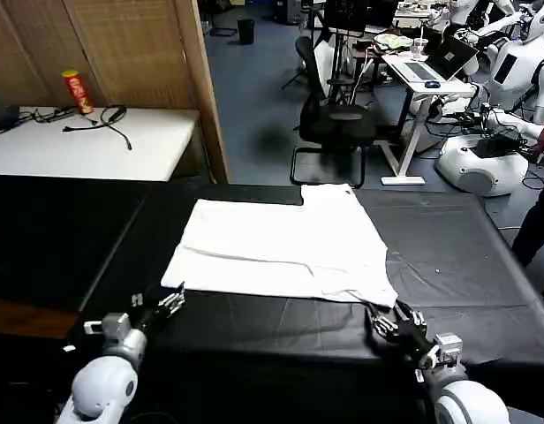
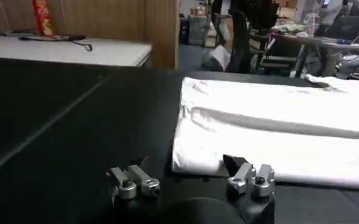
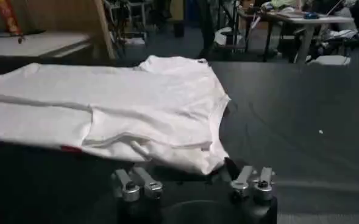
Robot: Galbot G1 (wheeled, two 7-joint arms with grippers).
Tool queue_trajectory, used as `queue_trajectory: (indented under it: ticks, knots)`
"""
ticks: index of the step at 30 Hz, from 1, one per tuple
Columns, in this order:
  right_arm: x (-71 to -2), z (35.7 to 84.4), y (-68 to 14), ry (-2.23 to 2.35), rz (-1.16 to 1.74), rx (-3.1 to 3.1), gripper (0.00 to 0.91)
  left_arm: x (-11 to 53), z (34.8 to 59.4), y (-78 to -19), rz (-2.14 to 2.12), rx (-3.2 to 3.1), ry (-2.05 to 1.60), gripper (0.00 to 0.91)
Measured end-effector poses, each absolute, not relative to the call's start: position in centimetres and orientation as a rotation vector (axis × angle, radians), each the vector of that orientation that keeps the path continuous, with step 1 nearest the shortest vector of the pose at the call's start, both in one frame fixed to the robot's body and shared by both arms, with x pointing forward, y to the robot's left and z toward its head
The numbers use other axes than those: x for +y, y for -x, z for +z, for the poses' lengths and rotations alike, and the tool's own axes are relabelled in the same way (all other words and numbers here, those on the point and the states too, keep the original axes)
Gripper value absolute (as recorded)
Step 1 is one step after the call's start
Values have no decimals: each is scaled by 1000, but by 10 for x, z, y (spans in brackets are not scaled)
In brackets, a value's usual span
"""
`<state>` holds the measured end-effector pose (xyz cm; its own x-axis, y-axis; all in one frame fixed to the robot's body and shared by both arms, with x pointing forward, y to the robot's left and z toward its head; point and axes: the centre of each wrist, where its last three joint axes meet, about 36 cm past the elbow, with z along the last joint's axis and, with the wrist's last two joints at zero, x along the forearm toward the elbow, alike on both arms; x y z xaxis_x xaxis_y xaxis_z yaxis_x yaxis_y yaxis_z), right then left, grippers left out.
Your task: Fold and organize the clothes.
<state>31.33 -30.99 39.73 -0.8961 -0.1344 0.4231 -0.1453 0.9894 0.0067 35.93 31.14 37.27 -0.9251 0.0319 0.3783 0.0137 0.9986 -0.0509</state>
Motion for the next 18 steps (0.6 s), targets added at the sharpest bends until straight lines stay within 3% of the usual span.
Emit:
queue_trajectory:
  ticks: [2, 6, 18]
  knots:
    - [-310, 397, -313, -199, 38, -2695, 49, 312, 373, -359, 63, -2751, 33, 0]
    - [-313, 401, -309, -191, 56, -2687, 0, 314, 373, -357, 51, -2742, 34, 0]
    - [-320, 429, -284, -128, 69, -2567, 0, 319, 395, -330, -61, -2699, 21, 0]
